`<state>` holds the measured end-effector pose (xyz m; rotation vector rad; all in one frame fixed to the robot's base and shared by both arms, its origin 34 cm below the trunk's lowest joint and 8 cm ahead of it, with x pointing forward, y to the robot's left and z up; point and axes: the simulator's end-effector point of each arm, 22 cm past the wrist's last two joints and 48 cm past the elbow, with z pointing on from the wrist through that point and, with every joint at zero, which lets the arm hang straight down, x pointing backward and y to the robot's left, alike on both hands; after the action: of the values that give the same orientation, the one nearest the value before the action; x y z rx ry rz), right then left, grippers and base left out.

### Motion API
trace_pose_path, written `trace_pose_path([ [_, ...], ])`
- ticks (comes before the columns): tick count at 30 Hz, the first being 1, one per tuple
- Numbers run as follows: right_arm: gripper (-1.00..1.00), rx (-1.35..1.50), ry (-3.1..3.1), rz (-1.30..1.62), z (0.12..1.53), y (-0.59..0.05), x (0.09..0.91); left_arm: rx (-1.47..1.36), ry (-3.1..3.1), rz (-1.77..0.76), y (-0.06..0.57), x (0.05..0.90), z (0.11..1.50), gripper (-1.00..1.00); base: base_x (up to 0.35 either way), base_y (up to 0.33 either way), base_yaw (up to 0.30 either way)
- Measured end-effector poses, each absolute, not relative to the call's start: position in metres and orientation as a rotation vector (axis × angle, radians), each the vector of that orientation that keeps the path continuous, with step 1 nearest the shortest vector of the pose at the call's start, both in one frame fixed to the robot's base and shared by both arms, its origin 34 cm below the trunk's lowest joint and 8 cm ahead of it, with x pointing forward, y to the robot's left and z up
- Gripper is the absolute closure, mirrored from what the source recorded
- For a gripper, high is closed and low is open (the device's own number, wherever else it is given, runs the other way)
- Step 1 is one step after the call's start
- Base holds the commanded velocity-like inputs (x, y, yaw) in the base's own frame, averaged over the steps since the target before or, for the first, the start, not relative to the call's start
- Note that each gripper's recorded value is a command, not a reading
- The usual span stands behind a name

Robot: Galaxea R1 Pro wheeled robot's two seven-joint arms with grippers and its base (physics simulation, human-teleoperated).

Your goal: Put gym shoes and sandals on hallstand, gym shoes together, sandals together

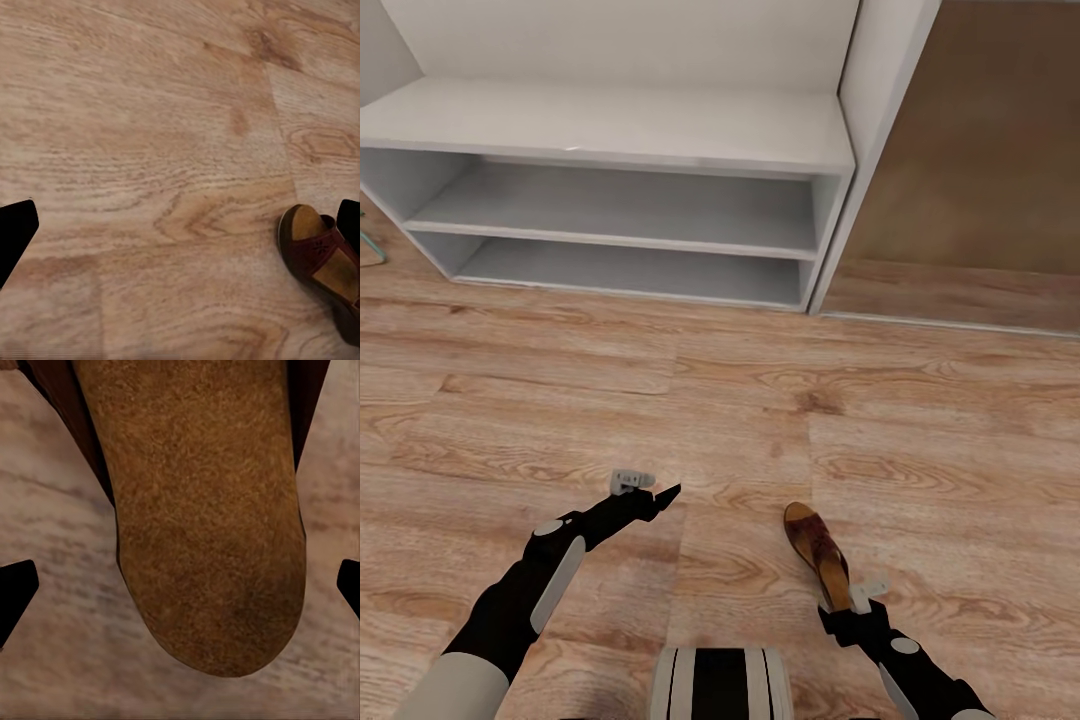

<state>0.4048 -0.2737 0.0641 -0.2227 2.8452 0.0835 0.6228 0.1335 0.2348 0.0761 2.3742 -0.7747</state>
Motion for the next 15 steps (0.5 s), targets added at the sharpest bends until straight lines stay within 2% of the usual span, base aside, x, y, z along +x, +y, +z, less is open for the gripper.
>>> trace_pose_path([
  [15, -1.0, -0.223, 2.862, 0.087, 0.0585, -0.2735, 0.3972, 0.07, 2.389, -0.778, 0.1335, 0.6183, 0.2256, -1.0, 0.0, 0.0, -0.024],
])
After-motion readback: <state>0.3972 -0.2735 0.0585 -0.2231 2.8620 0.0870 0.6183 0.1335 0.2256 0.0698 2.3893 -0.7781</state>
